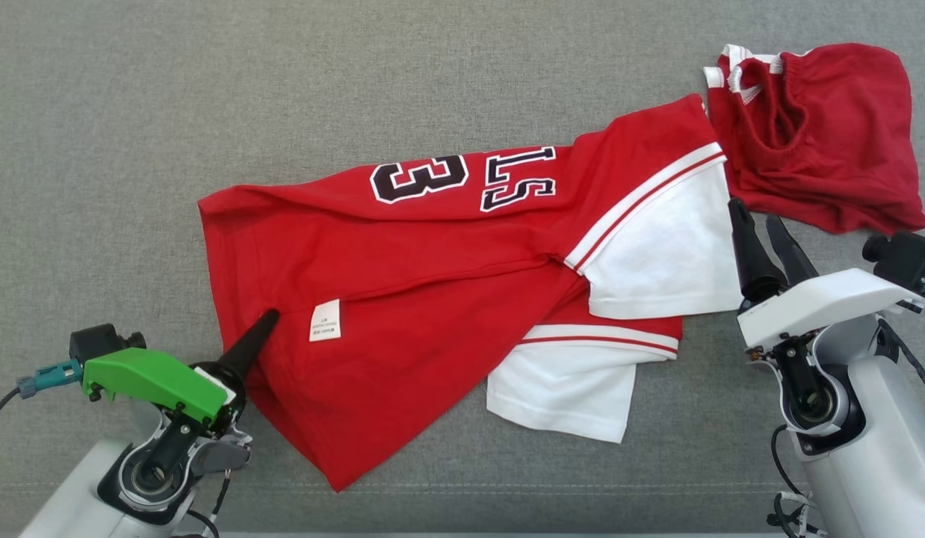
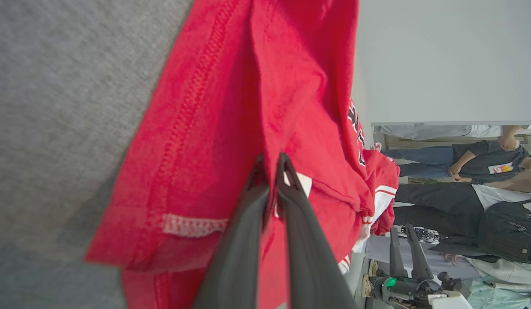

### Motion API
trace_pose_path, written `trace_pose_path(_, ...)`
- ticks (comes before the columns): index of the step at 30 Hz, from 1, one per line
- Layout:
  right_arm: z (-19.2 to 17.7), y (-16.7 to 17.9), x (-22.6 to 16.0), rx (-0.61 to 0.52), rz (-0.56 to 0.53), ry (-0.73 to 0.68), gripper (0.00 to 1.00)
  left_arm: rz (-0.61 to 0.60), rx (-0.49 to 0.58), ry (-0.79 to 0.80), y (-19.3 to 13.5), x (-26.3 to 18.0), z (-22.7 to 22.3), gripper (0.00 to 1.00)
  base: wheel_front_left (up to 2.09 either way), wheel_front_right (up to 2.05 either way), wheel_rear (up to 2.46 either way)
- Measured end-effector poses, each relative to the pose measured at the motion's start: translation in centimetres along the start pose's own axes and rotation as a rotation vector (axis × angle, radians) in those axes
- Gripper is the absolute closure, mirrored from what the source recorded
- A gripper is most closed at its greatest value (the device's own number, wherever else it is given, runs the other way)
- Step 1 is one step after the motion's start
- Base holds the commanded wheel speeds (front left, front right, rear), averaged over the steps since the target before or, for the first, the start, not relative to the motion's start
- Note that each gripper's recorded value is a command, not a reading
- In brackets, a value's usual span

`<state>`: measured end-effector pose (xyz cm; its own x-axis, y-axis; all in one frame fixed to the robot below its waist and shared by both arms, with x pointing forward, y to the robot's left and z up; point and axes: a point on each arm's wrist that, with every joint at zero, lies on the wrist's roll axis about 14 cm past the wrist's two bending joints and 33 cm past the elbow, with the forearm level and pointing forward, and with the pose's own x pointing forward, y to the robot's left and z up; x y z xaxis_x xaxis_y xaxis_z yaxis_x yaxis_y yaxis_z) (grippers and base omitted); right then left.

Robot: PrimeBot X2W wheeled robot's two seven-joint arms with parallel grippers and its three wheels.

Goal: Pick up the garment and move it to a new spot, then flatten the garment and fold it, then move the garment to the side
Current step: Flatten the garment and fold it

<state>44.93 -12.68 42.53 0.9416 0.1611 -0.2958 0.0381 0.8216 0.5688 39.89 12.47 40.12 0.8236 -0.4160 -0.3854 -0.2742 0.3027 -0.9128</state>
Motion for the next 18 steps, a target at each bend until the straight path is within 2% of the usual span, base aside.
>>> trace_pose_path(3,-0.1,-0.3,-0.1,-0.003,-0.007,0.003,0.0,0.006,0.0,-0.003,0.2,0.1,0.1,0.89,0.0,0.0,0.0)
trace_pose_path(6,-0.2,-0.5,-0.2,-0.002,-0.011,0.006,0.0,0.002,0.009,-0.005,0.0,0.4,0.4,0.9,0.0,0.0,0.0)
trace_pose_path(7,-0.3,-0.6,-0.3,-0.002,-0.013,0.007,0.0,-0.002,0.013,-0.005,-0.2,0.6,0.5,0.9,0.0,0.0,0.0)
trace_pose_path(9,-0.6,-0.7,-0.4,-0.008,-0.016,0.016,0.0,-0.007,0.017,-0.006,-0.4,0.7,0.6,1.0,0.0,0.0,0.0)
trace_pose_path(18,-0.4,-1.5,-0.3,-0.125,-0.013,0.03,0.0,-0.028,0.01,0.002,-0.9,1.1,0.4,1.0,0.0,0.0,0.0)
